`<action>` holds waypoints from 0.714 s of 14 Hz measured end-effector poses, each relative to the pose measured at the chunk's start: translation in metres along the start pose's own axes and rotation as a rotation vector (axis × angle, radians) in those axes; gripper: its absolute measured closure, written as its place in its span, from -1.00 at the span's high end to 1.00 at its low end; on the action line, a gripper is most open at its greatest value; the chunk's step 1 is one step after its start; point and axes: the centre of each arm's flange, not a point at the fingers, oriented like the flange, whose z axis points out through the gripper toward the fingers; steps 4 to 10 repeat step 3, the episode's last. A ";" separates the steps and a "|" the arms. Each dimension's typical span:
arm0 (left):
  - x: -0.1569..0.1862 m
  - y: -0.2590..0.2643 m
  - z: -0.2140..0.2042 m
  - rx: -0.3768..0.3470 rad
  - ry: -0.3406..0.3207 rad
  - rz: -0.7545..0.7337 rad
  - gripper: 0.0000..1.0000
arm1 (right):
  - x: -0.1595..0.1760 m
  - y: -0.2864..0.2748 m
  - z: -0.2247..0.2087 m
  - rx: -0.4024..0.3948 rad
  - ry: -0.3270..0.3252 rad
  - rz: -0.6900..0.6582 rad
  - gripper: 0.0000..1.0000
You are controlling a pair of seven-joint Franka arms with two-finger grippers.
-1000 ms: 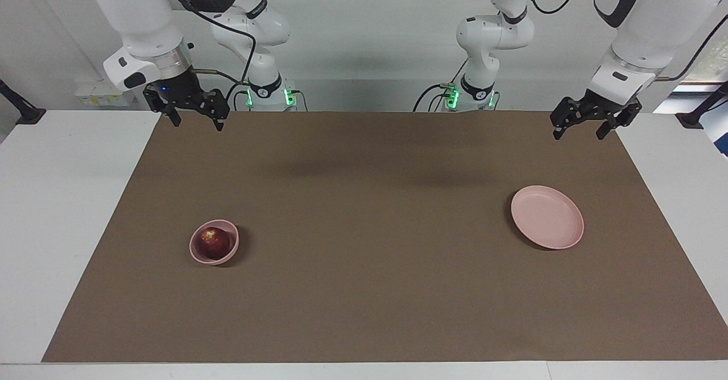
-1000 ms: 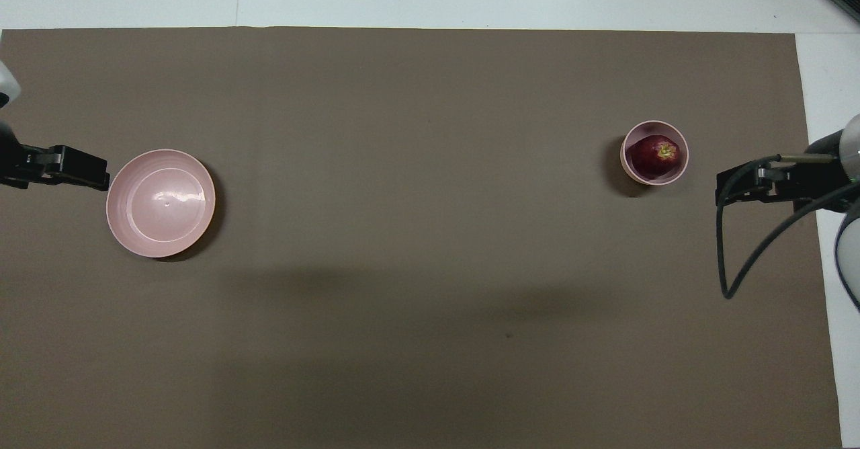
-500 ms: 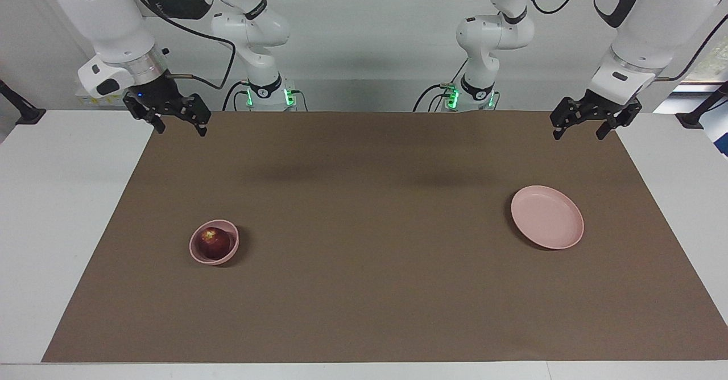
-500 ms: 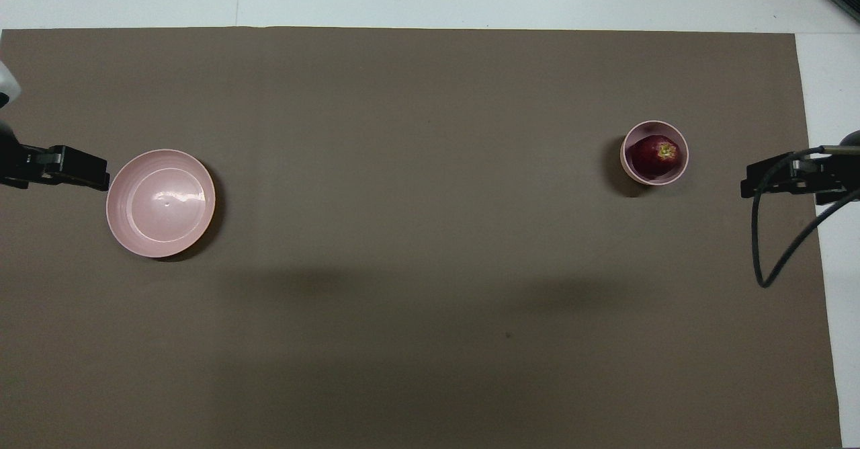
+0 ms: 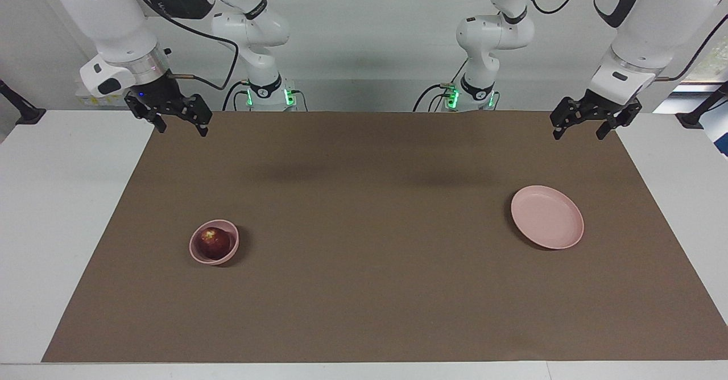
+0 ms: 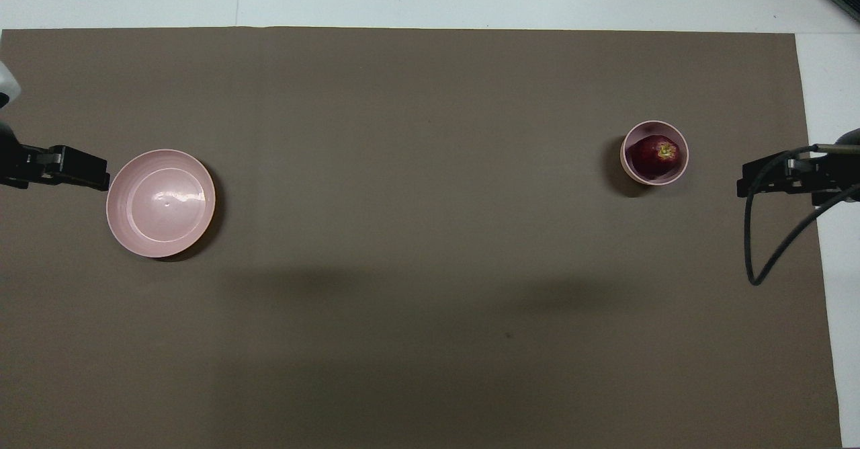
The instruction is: Move apple from plate to bowl
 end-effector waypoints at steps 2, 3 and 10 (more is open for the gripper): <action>0.000 0.000 0.000 0.000 0.000 0.000 1.00 | 0.000 0.001 0.000 0.000 -0.003 0.001 1.00; 0.000 0.000 0.000 0.000 0.000 0.000 1.00 | 0.000 0.000 0.000 0.000 -0.003 0.000 1.00; 0.000 0.000 0.000 0.000 0.000 0.000 1.00 | 0.000 0.000 0.000 0.000 -0.003 0.000 1.00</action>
